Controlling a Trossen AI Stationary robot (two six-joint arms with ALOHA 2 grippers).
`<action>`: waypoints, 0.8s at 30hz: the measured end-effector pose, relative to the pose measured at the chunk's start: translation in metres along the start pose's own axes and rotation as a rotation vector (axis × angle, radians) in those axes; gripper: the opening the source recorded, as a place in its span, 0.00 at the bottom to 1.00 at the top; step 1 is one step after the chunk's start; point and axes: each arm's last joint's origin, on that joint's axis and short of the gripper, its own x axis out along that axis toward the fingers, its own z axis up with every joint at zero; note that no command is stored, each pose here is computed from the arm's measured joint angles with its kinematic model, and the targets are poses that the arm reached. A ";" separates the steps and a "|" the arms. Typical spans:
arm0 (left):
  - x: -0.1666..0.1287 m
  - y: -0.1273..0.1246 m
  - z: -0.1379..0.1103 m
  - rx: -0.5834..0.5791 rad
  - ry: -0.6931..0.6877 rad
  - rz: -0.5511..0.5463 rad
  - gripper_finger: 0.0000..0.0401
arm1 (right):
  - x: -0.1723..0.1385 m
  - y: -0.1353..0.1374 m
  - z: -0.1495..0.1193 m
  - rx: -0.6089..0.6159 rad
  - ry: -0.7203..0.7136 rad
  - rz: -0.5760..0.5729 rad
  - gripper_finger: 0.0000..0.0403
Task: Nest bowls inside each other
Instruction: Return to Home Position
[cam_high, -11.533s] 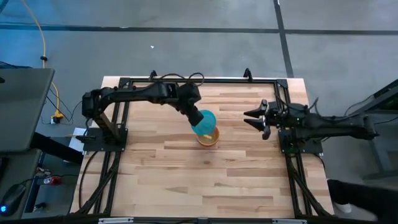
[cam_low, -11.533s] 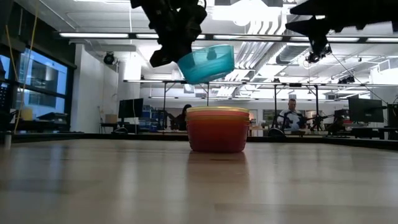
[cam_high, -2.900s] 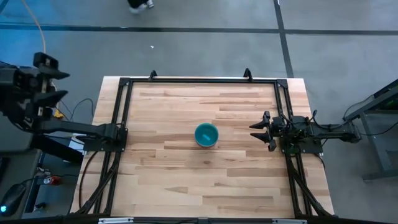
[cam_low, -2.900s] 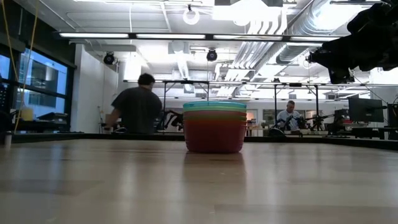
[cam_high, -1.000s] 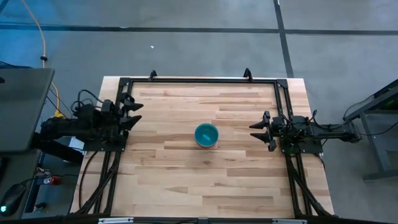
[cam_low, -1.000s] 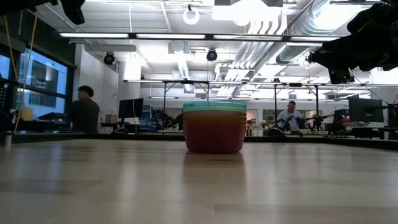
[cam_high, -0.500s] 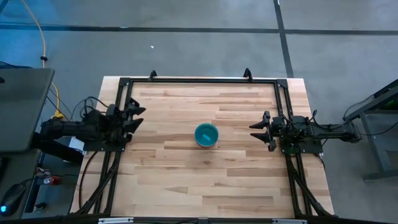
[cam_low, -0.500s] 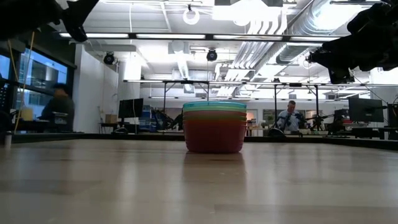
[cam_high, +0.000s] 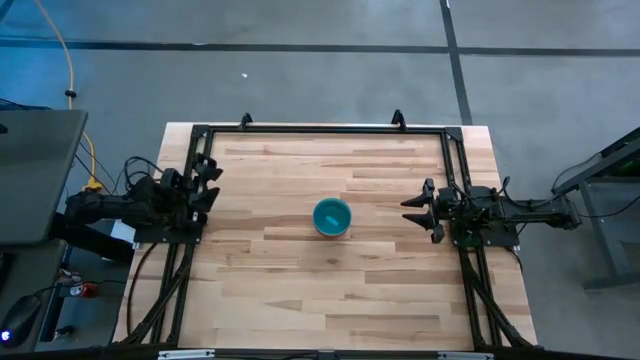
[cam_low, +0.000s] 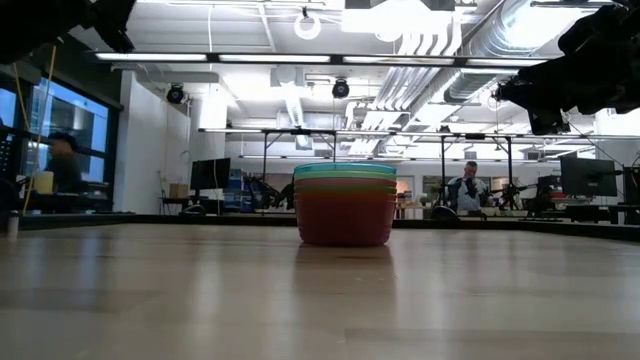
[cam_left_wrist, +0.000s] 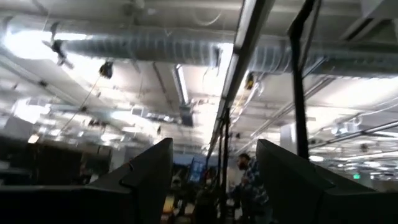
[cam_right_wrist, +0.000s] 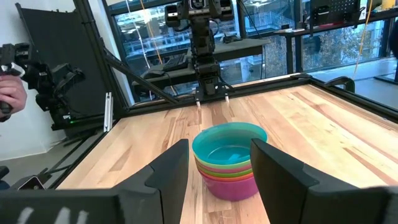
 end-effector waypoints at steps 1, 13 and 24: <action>0.000 -0.001 0.002 0.004 -0.015 -0.015 0.55 | 0.000 0.000 0.000 0.000 0.000 0.000 0.41; -0.008 -0.002 0.022 0.127 -0.198 -0.037 0.55 | 0.000 0.000 0.000 0.000 0.000 0.000 0.41; -0.009 -0.001 0.007 0.056 -0.027 -0.053 0.55 | 0.000 0.000 0.000 0.000 0.000 0.000 0.41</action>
